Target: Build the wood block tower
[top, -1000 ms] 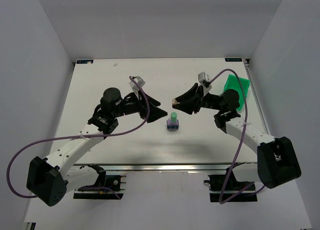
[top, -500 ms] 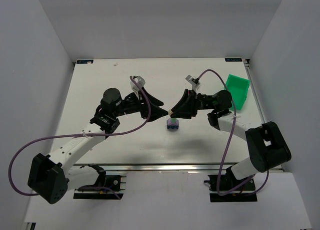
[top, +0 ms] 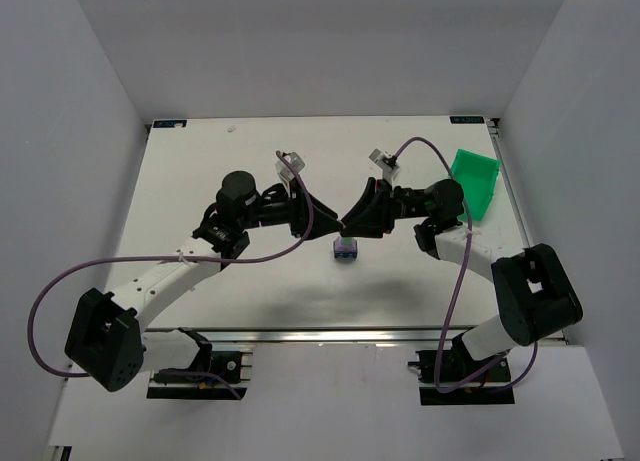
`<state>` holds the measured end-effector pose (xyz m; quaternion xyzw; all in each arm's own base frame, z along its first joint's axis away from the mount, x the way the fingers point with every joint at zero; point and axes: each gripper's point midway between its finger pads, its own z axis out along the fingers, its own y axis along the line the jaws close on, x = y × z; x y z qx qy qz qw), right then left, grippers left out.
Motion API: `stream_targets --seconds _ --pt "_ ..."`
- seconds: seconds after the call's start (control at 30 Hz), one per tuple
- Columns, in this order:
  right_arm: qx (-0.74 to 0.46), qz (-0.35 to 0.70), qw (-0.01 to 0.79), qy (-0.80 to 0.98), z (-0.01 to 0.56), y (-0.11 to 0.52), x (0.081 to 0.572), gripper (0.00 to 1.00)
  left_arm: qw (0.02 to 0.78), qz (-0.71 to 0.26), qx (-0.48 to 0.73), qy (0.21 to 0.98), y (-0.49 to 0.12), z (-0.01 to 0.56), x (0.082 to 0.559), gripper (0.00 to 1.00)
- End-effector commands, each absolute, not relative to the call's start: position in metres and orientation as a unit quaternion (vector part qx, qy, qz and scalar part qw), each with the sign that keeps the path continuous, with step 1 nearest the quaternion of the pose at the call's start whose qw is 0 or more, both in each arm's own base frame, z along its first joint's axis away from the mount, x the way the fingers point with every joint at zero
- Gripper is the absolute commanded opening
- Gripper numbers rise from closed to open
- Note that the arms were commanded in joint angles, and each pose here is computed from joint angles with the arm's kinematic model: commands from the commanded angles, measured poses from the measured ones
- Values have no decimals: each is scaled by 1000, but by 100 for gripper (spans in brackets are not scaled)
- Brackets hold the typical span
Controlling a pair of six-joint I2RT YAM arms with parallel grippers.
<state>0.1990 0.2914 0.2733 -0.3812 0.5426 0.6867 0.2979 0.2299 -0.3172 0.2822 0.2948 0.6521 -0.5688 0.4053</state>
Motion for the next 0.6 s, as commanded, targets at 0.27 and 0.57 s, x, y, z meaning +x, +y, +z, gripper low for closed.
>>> stream_targets --seconds 0.27,0.57 --pt "-518 594 519 331 346 286 179 29 383 -584 314 642 -327 291 217 41" --pt "-503 549 552 374 345 292 199 37 382 -579 312 649 -332 289 218 0"
